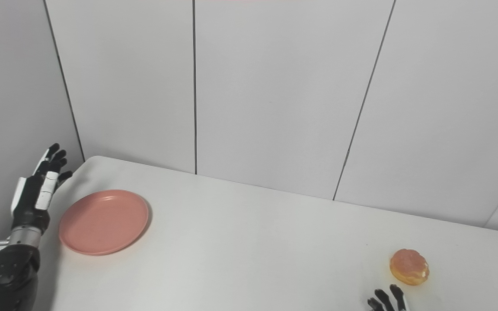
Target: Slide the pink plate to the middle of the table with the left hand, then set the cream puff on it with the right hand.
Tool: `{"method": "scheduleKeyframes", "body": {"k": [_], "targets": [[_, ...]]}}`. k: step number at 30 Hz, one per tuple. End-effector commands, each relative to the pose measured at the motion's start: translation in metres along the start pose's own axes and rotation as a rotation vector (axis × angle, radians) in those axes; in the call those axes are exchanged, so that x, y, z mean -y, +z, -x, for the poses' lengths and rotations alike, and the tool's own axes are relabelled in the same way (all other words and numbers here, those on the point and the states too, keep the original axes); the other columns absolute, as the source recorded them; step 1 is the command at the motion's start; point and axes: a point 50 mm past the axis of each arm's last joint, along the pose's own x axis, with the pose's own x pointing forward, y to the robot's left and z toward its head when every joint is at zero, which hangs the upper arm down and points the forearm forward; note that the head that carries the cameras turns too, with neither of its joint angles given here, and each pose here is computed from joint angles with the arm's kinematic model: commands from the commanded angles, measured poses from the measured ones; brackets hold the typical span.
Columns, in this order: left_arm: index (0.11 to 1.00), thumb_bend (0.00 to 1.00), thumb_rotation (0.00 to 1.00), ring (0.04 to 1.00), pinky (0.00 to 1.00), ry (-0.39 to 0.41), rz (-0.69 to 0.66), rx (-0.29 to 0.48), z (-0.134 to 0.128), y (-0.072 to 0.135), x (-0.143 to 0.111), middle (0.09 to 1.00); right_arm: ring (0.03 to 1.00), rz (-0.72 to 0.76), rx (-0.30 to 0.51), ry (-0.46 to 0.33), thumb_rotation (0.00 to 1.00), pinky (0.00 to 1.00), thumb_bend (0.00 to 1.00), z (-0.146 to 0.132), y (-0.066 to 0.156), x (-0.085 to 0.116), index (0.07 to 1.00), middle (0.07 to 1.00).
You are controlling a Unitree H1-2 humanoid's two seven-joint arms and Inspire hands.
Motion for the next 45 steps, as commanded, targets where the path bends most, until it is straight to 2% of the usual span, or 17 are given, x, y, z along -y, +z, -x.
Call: {"method": "scheduleKeyframes", "body": {"k": [1, 6, 10, 15, 19, 22, 27, 28, 31, 38, 40, 45], "targets": [[0.933, 0.99, 0.91, 0.935, 0.86, 0.022, 0.005, 0.073, -0.021, 0.023, -0.009, 0.937, 0.886, 0.024, -0.156, -0.024, 1.00, 0.90, 0.90, 0.026, -0.029, 0.017, 0.985, 0.919], [0.922, 1.00, 0.89, 0.937, 0.88, 0.051, 0.072, 0.017, -0.022, 0.012, -0.011, 0.934, 0.886, 0.031, -0.153, -0.025, 1.00, 0.89, 0.91, 0.026, -0.028, 0.016, 0.988, 0.920], [0.896, 1.00, 0.87, 0.900, 0.79, 0.074, 0.128, -0.034, -0.022, -0.002, -0.013, 0.905, 0.879, 0.034, -0.151, -0.023, 1.00, 0.89, 0.90, 0.027, -0.028, 0.017, 0.984, 0.916], [0.890, 1.00, 0.80, 0.913, 0.87, 0.060, 0.221, -0.097, -0.023, -0.019, -0.013, 0.900, 0.877, 0.039, -0.156, -0.023, 1.00, 0.88, 0.91, 0.027, -0.027, 0.017, 0.980, 0.914], [0.892, 1.00, 0.80, 0.940, 0.90, 0.048, 0.287, -0.140, -0.025, -0.027, -0.010, 0.918, 0.873, 0.043, -0.156, -0.024, 1.00, 0.87, 0.91, 0.027, -0.027, 0.017, 0.976, 0.912], [0.910, 1.00, 0.85, 0.938, 0.89, 0.013, 0.258, -0.153, -0.026, -0.030, -0.008, 0.924, 0.873, 0.041, -0.154, -0.023, 1.00, 0.88, 0.91, 0.027, -0.027, 0.016, 0.972, 0.911], [0.904, 1.00, 0.86, 0.913, 0.86, -0.048, 0.235, -0.165, -0.023, -0.034, -0.002, 0.898, 0.875, 0.034, -0.153, -0.019, 1.00, 0.89, 0.89, 0.027, -0.027, 0.015, 0.974, 0.910], [0.918, 1.00, 0.84, 0.928, 0.91, -0.063, 0.242, -0.175, -0.022, -0.035, 0.001, 0.908, 0.875, 0.034, -0.152, -0.018, 1.00, 0.89, 0.90, 0.027, -0.026, 0.014, 0.975, 0.910], [0.930, 1.00, 0.83, 0.934, 0.94, -0.095, 0.249, -0.188, -0.018, -0.038, 0.008, 0.918, 0.874, 0.038, -0.152, -0.017, 1.00, 0.88, 0.90, 0.026, -0.026, 0.013, 0.974, 0.910], [0.936, 1.00, 0.79, 0.972, 0.93, -0.156, 0.269, -0.183, -0.007, -0.040, 0.021, 0.926, 0.873, 0.044, -0.152, -0.016, 1.00, 0.88, 0.92, 0.026, -0.026, 0.013, 0.971, 0.910], [0.941, 1.00, 0.83, 0.958, 0.92, -0.185, 0.259, -0.185, -0.001, -0.040, 0.028, 0.928, 0.870, 0.047, -0.150, -0.015, 1.00, 0.87, 0.92, 0.026, -0.026, 0.012, 0.970, 0.908], [0.971, 0.99, 0.88, 0.981, 0.95, -0.208, 0.262, -0.200, 0.010, -0.036, 0.036, 0.953, 0.872, 0.045, -0.151, -0.015, 1.00, 0.88, 0.91, 0.026, -0.026, 0.012, 0.972, 0.910]]}}
